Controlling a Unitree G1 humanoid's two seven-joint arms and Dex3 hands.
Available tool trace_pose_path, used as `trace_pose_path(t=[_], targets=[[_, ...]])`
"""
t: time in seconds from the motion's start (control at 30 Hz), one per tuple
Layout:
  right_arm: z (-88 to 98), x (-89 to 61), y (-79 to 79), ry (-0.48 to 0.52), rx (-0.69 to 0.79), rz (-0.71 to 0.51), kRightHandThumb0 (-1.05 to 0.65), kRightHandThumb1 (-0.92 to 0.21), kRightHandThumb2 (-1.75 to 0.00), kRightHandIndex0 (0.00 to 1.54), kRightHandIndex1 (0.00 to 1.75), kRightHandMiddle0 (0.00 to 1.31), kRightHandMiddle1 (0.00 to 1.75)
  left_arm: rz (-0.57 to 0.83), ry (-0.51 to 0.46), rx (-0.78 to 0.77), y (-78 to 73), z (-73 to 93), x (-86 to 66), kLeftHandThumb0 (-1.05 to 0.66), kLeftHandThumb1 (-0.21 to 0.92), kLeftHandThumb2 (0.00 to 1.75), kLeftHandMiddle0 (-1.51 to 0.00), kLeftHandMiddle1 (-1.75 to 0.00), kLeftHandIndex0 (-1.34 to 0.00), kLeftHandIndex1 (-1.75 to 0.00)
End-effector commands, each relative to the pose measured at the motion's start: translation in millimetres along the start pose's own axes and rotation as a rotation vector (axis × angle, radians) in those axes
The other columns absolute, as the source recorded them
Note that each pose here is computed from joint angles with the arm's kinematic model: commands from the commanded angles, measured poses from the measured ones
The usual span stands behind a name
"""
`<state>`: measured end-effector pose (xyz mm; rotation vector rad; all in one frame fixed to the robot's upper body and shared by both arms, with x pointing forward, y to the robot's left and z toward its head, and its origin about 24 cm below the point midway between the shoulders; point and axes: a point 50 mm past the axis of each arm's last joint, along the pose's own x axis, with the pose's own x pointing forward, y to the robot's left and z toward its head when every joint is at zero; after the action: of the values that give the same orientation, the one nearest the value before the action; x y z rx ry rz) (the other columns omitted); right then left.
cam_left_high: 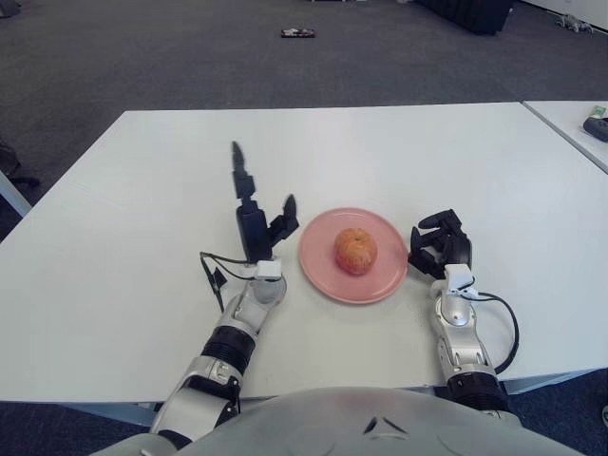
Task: Put the apple into the plate.
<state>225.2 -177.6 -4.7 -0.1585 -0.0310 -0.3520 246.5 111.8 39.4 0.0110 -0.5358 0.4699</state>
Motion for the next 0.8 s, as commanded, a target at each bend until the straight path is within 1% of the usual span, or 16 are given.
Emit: trace_pose_path(t=[0.0,0.03,0.07,0.1,0.17,0.2,0.23,0.3,0.37,0.4,0.43,0.5,0.57,0.63,0.67,0.77], targets=[[-14.1,-8.9,0.8,0.076,-0.037,0.029,-0.41,-0.53,-1.06,0.73,1.52,0.44,1.75,0.123,0.122,-0.018,9.7,-8.3,4.1,-0.55,0.71,1.01,-0.01,-0.43,0.00,-0.66],[-13.8,-9.0,1.5,0.076,-0.038,0.031,-0.42,-0.52,-1.07,0.73,1.51,0.45,1.75,0.136,0.139,-0.020,11.1,-9.4,4.7,-0.54,0.69,1.03,-0.01,-0.56,0.00,-0.84],[-13.7,-9.0,1.7,0.075,-0.038,0.032,-0.42,-0.52,-1.07,0.74,1.50,0.45,1.75,0.140,0.146,-0.022,11.8,-9.8,5.1,-0.54,0.68,1.05,0.00,-0.64,0.00,-0.96],[-13.5,-9.3,2.8,0.076,-0.039,0.037,-0.42,-0.52,-1.07,0.74,1.50,0.45,1.75,0.155,0.168,-0.017,15.3,-12.5,5.9,-0.54,0.68,1.06,0.00,-0.67,0.00,-1.00],[-13.3,-9.9,5.5,0.077,-0.042,0.050,-0.42,-0.51,-1.08,0.73,1.49,0.45,1.75,0.197,0.232,-0.016,23.2,-19.4,6.6,-0.56,0.69,1.08,0.00,-0.91,0.00,-1.31],[-13.3,-10.2,6.6,0.078,-0.044,0.056,-0.42,-0.51,-1.08,0.73,1.49,0.45,1.75,0.211,0.257,-0.019,26.1,-22.0,6.6,-0.52,0.72,0.98,0.00,-1.01,-0.04,-1.40],[-13.5,-10.6,8.1,0.082,-0.048,0.063,-0.42,-0.52,-1.08,0.72,1.48,0.45,1.75,0.227,0.290,-0.014,31.7,-28.4,6.1,-0.46,0.80,0.82,0.00,-1.15,-0.10,-1.53],[-13.7,-11.0,9.4,0.087,-0.053,0.069,-0.41,-0.52,-1.07,0.71,1.48,0.45,1.75,0.241,0.324,-0.008,37.8,-35.3,5.6,-0.41,0.83,0.72,-0.02,-1.44,-0.16,-1.63],[-14.0,-11.5,11.8,0.096,-0.059,0.076,-0.41,-0.53,-1.06,0.69,1.48,0.44,1.75,0.253,0.347,-0.010,40.0,-37.5,6.8,-0.17,0.76,0.71,-0.29,-1.40,-0.22,-1.70],[-13.9,-12.2,14.5,0.099,-0.061,0.082,-0.41,-0.53,-1.06,0.69,1.48,0.44,1.75,0.259,0.360,-0.013,41.0,-38.8,7.5,-0.14,0.75,0.71,-0.33,-1.39,-0.23,-1.71],[-13.7,-12.6,16.5,0.101,-0.062,0.086,-0.41,-0.53,-1.05,0.69,1.48,0.44,1.75,0.263,0.369,-0.015,41.7,-39.8,7.9,-0.09,0.67,0.81,-0.42,-1.42,-0.26,-1.72],[-12.4,-13.7,20.5,0.095,-0.063,0.100,-0.41,-0.54,-1.05,0.69,1.49,0.44,1.75,0.264,0.385,-0.025,41.9,-41.1,8.5,-0.05,0.58,0.92,-0.51,-1.45,-0.29,-1.73],[-11.5,-14.3,23.0,0.090,-0.063,0.115,-0.41,-0.54,-1.05,0.68,1.49,0.43,1.75,0.256,0.402,-0.033,42.9,-43.8,8.7,-0.02,0.45,1.13,-0.57,-1.58,-0.33,-1.74],[-11.4,-14.5,24.0,0.089,-0.064,0.123,-0.41,-0.54,-1.05,0.69,1.50,0.43,1.75,0.246,0.415,-0.036,44.0,-46.4,8.7,-0.02,0.35,1.27,-0.62,-1.66,-0.37,-1.74],[-11.2,-14.6,24.9,0.088,-0.064,0.129,-0.41,-0.54,-1.05,0.69,1.50,0.43,1.75,0.234,0.418,-0.033,44.6,-47.5,8.4,-0.01,0.33,1.30,-0.63,-1.68,-0.38,-1.74],[-10.5,-14.4,27.6,0.085,-0.061,0.145,-0.41,-0.54,-1.05,0.69,1.51,0.44,1.75,0.168,0.433,-0.022,46.9,-51.2,6.8,-0.01,0.09,1.59,-0.79,-1.73,-0.55,-1.74]])
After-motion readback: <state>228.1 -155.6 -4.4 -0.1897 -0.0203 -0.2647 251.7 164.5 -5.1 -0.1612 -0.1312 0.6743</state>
